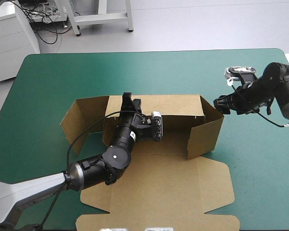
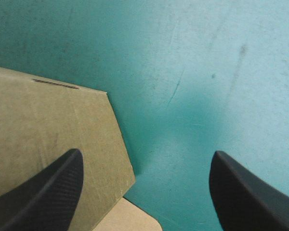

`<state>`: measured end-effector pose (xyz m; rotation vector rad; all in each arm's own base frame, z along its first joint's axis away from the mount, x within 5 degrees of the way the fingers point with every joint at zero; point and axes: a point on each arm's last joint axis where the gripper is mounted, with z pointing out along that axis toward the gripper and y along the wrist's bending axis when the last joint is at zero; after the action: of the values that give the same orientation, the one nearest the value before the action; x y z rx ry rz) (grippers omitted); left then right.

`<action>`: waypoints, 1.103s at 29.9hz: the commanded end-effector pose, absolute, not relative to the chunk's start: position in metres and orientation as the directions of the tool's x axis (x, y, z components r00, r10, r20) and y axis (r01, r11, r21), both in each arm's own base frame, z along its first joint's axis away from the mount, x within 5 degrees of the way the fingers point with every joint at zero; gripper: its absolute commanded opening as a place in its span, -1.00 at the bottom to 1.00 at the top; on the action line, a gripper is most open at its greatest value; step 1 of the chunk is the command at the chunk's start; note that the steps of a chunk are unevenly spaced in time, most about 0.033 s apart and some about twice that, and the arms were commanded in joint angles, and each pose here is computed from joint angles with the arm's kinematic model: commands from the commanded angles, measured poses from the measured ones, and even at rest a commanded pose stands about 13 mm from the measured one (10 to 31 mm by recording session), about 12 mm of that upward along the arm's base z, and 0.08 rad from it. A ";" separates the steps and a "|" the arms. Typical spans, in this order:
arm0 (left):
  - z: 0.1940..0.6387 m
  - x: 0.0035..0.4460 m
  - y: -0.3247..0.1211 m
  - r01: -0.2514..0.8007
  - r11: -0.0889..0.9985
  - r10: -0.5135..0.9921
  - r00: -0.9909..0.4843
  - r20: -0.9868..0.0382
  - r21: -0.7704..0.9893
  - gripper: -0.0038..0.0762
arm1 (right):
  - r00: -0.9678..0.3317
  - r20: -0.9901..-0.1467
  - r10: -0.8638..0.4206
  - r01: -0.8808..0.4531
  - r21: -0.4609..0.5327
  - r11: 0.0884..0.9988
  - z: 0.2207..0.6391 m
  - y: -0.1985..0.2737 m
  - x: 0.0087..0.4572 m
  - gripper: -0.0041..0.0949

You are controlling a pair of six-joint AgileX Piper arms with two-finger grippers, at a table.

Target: Fold the box

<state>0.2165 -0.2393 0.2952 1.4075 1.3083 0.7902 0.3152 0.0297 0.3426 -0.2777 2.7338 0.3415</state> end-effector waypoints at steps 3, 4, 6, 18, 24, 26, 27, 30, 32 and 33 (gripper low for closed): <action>0.320 0.215 -0.234 0.216 0.155 0.961 0.192 -0.197 0.964 -0.98 | -0.814 -0.560 -0.155 -0.327 0.222 0.919 0.367 0.036 0.288 0.40; 0.320 0.215 -0.234 0.216 0.155 0.961 0.192 -0.197 0.964 -0.98 | -0.812 -0.563 -0.152 -0.331 0.230 0.915 0.365 0.037 0.285 0.39; 0.320 0.215 -0.235 0.217 0.154 0.961 0.193 -0.198 0.964 -0.98 | -0.807 -0.569 -0.158 -0.338 0.228 0.913 0.362 0.037 0.282 0.39; 0.320 0.215 -0.234 0.214 0.155 0.962 0.188 -0.197 0.964 -0.98 | -0.768 -0.596 -0.236 -0.455 0.248 0.855 0.353 0.045 0.269 0.39; 0.320 0.215 -0.234 0.212 0.156 0.963 0.185 -0.196 0.965 -0.98 | -0.754 -0.611 -0.242 -0.492 0.281 0.824 0.339 0.050 0.259 0.38; 0.320 0.215 -0.234 0.212 0.156 0.963 0.185 -0.196 0.965 -0.98 | -0.747 -0.620 -0.239 -0.497 0.282 0.820 0.335 0.050 0.254 0.38; 0.320 0.215 -0.234 0.212 0.156 0.963 0.185 -0.196 0.965 -0.98 | -0.744 -0.620 -0.248 -0.505 0.278 0.817 0.334 0.050 0.250 0.38; 0.320 0.215 -0.234 0.212 0.156 0.963 0.185 -0.196 0.965 -0.98 | -0.733 -0.629 -0.258 -0.520 0.275 0.809 0.332 0.051 0.243 0.38; 0.320 0.215 -0.234 0.212 0.156 0.963 0.185 -0.196 0.965 -0.98 | -0.719 -0.645 -0.258 -0.537 0.280 0.796 0.333 0.053 0.240 0.38; 0.320 0.215 -0.234 0.212 0.156 0.963 0.185 -0.196 0.965 -0.98 | -0.714 -0.652 -0.254 -0.543 0.287 0.790 0.333 0.054 0.239 0.38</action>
<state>0.2169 -0.2382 0.2955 1.3995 1.3141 0.8023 0.2443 0.0497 0.3150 -0.5985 2.4871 0.5807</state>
